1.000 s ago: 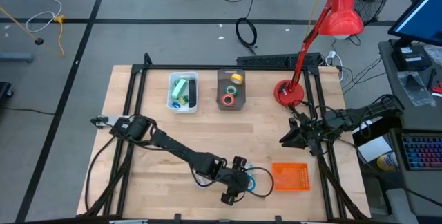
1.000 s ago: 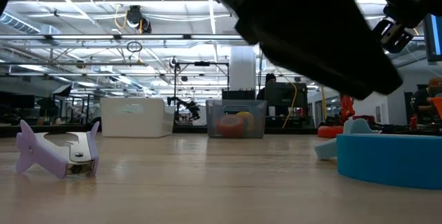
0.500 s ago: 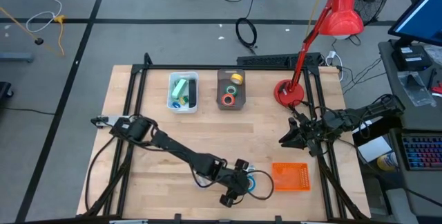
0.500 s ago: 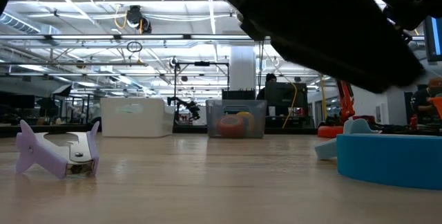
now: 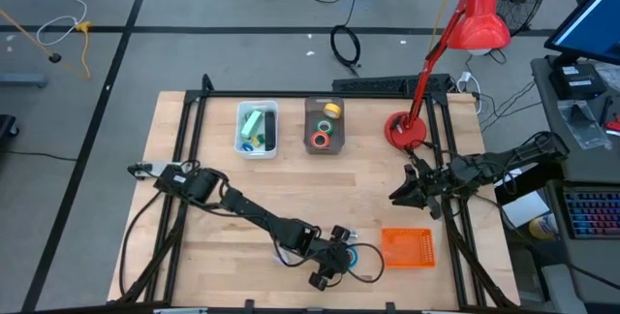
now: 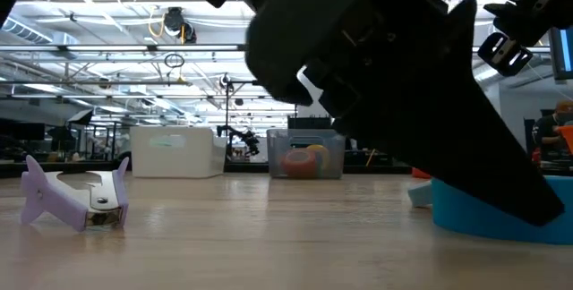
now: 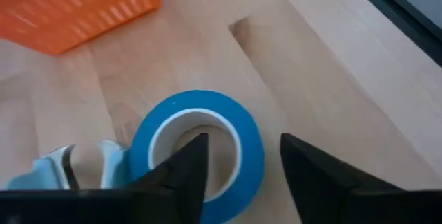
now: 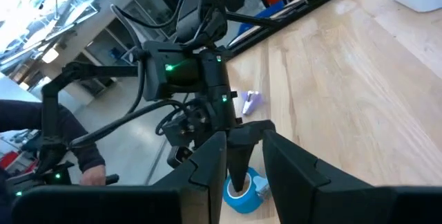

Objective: Pick and place Stapler, Stapler remover, tape
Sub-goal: Put the blue tape into the black bin

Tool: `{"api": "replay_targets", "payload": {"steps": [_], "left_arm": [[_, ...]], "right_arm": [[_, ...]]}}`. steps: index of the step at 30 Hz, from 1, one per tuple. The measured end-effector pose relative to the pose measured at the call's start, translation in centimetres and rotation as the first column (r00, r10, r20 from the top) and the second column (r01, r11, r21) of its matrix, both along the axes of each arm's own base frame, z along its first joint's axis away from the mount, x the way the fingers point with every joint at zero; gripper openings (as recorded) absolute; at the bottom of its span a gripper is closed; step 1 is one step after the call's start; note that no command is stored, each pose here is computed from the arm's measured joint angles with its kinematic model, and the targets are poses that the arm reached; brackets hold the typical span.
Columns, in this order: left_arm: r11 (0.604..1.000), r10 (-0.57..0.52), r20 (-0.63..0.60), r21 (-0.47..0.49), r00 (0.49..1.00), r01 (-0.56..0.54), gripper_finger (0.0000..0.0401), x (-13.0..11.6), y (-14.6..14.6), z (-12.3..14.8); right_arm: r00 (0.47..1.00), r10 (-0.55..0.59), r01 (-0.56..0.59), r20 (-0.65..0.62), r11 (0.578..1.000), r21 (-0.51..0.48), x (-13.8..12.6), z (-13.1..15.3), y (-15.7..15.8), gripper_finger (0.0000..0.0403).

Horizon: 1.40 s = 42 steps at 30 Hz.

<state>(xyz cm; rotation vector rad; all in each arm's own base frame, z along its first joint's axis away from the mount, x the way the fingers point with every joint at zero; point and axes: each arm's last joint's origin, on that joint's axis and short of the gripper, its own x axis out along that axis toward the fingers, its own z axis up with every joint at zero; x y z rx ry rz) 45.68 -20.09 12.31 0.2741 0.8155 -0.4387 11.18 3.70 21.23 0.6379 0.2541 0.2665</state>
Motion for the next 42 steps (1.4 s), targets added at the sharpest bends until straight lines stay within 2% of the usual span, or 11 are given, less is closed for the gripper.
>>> {"api": "replay_targets", "payload": {"steps": [8,11,15,19,22,24,27,31,36,40,42], "left_arm": [[0.999,0.016,-0.007,-0.044,1.0,-0.016,0.0036,-0.2,0.0,1.1],[0.997,0.007,-0.005,-0.071,1.0,-0.007,0.0034,-0.5,0.0,2.5],[0.996,0.041,0.031,-0.077,0.999,-0.038,0.0035,-1.2,0.8,6.4],[0.994,0.103,0.056,-0.043,0.993,-0.1,0.0035,-2.1,2.9,10.2],[0.979,0.203,0.152,-0.019,0.967,-0.202,0.0035,-2.9,5.1,14.2],[0.952,0.294,0.23,0.011,0.928,-0.304,0.0035,-3.5,6.9,16.9],[0.886,0.423,0.312,0.055,0.851,-0.461,0.0035,-4.3,9.8,19.4],[0.793,0.54,0.368,0.079,0.757,-0.604,0.0035,-5.1,14.1,21.6],[0.703,0.592,0.396,0.171,0.702,-0.69,0.0035,-4.8,20.3,21.8],[0.623,0.67,0.363,0.198,0.647,-0.757,0.0035,-4.9,26.4,21.0],[0.604,0.709,0.321,0.182,0.628,-0.776,0.0037,-5.1,29.6,20.1]], "right_arm": [[1.0,-0.017,0.017,-0.006,1.0,-0.004,0.0,-0.1,-0.1,0.0089],[1.0,-0.017,0.017,-0.006,1.0,-0.004,0.0,-0.1,-0.1,0.0089],[1.0,-0.017,0.017,-0.006,1.0,-0.004,0.0,-0.1,-0.1,0.0089],[1.0,-0.017,0.017,-0.005,1.0,-0.004,0.0,-0.1,0.0,0.0089],[1.0,-0.017,0.017,-0.004,1.0,-0.004,0.0,0.0,-0.1,0.0089],[1.0,-0.018,0.018,-0.003,1.0,-0.004,0.0,0.0,-0.1,0.0089],[0.999,-0.04,0.04,-0.002,0.999,-0.008,0.0,0.0,-0.1,0.0089],[0.996,-0.084,0.084,0.0,0.996,-0.016,0.1,0.0,-0.2,0.0089],[0.995,-0.095,0.095,0.001,0.995,-0.016,0.1,0.0,-0.3,0.0089],[0.996,-0.093,0.093,0.0,0.996,-0.015,0.1,-0.1,-0.3,0.0089],[0.996,-0.093,0.093,0.0,0.996,-0.015,0.1,0.0,-0.3,0.0089]]}}
